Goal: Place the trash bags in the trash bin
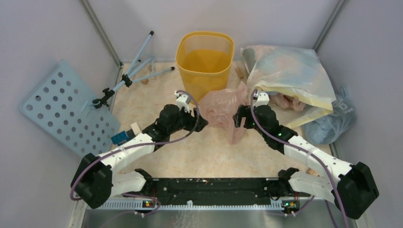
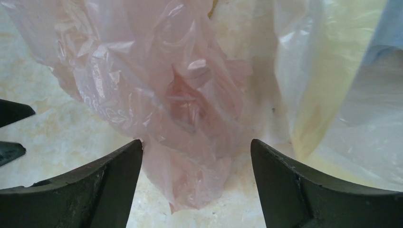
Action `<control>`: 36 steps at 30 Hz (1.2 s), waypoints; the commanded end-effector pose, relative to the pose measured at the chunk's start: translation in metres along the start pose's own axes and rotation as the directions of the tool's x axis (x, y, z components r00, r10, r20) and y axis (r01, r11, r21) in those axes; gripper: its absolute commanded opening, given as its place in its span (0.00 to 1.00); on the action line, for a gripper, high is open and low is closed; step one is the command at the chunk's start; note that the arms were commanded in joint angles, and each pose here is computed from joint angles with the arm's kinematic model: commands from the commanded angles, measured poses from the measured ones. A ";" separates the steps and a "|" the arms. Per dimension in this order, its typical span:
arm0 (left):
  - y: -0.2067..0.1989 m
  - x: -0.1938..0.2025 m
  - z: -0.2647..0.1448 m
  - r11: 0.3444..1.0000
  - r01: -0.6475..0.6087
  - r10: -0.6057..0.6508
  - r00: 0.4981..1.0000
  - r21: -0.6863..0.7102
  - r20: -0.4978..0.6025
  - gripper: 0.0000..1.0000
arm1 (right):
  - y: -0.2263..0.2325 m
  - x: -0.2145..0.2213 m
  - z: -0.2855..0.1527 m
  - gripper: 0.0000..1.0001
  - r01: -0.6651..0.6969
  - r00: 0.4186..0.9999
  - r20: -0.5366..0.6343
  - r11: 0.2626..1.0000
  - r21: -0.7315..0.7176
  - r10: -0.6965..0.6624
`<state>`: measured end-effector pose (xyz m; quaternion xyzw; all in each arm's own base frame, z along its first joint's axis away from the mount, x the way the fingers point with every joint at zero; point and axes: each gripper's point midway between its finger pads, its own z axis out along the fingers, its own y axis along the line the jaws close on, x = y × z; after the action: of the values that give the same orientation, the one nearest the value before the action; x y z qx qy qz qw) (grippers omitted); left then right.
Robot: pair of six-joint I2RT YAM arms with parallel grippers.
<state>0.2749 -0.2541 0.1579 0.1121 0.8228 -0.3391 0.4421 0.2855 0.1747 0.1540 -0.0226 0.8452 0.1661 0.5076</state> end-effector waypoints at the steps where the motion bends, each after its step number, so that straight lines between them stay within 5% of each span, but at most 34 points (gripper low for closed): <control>1: -0.030 0.006 -0.012 0.984 0.034 -0.034 0.999 0.172 -0.003 0.75 | 0.028 0.003 0.011 0.83 -0.024 1.000 -0.018 0.990 -0.136 0.021; 10: -0.045 0.039 -0.030 0.954 0.023 0.001 0.997 0.300 -0.079 0.77 | 0.101 0.011 -0.004 0.77 -0.205 0.979 -0.111 0.861 -0.466 0.173; 22: -0.027 0.087 -0.014 0.974 0.005 0.029 0.989 0.225 -0.148 0.88 | 0.104 0.015 -0.014 0.76 -0.197 0.980 -0.104 0.869 -0.454 0.167; 36: -0.023 0.106 0.021 0.983 0.048 -0.022 0.989 0.177 -0.148 0.77 | 0.106 0.016 -0.013 0.69 -0.156 0.988 -0.077 0.885 -0.438 0.136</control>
<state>0.2024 -0.2834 0.0615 0.1738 0.8428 -0.3918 0.3255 0.2416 0.2698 0.1581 -0.0732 0.8117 0.3847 0.4333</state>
